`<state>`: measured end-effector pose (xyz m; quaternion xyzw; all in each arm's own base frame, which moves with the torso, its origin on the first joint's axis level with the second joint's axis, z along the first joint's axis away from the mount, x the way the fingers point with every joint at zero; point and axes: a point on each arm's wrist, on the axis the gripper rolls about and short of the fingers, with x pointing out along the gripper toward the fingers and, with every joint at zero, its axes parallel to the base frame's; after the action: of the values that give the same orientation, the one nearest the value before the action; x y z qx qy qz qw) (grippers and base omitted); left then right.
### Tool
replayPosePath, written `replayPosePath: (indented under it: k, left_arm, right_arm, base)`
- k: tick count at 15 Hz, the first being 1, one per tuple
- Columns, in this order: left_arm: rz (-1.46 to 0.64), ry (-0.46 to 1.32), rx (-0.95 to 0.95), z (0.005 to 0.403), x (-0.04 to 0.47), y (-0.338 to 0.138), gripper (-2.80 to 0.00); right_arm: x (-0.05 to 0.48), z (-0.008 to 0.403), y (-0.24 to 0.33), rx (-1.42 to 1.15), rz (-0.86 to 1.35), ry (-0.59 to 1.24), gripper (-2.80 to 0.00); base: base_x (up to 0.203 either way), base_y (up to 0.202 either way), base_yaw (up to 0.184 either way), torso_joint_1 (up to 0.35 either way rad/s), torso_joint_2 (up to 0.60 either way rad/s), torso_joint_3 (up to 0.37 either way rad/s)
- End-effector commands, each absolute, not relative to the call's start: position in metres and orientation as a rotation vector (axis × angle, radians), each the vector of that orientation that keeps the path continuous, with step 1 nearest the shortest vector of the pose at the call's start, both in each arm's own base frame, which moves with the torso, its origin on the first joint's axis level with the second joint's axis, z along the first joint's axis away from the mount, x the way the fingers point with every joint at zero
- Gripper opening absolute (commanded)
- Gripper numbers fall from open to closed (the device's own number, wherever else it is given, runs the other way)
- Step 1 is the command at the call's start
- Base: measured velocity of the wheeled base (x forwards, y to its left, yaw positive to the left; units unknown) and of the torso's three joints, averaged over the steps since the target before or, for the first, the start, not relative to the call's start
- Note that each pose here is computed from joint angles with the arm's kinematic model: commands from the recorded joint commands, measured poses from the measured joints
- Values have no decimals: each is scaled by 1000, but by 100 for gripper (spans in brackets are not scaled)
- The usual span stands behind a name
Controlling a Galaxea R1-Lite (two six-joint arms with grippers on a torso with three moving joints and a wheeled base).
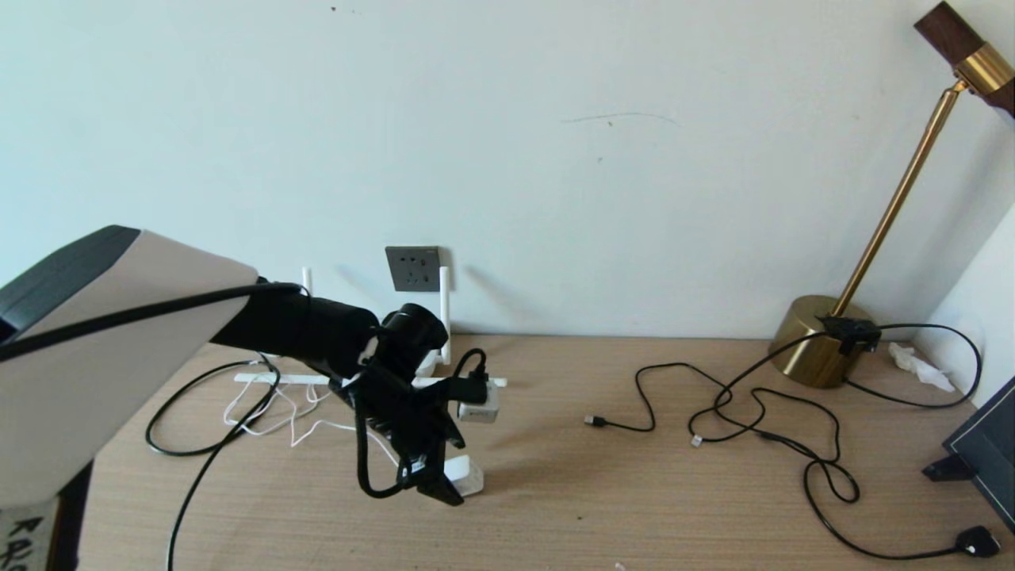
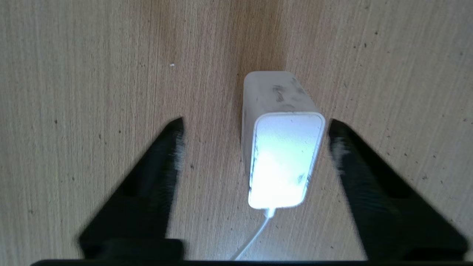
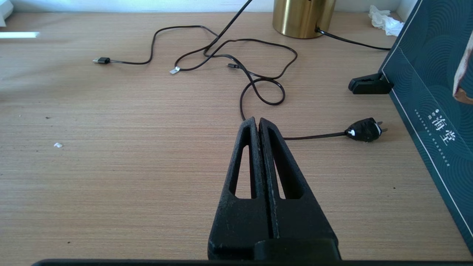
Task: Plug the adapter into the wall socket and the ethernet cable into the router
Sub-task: Pick up plug
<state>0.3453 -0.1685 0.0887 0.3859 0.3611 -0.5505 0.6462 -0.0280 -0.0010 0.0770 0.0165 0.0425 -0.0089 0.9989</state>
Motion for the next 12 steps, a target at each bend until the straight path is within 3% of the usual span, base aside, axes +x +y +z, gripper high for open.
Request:
replayPosePath:
  k: [1, 9, 12]
  left_arm:
    - [-1259, 812, 881, 83, 348, -172, -280]
    - [-1263, 815, 878, 81, 347, -172, -280]
    - [-1245, 767, 883, 103, 339, -168, -280]
  right_arm:
    - [-28, 77, -1, 33, -18, 87, -280]
    - [-28, 77, -1, 33, -17, 87, -280]
    - [-28, 77, -1, 33, -18, 87, -280]
  base:
    - [0, 0, 0, 0, 0, 0]
    - [0, 0, 0, 0, 0, 0]
    - [0, 0, 0, 0, 0, 0]
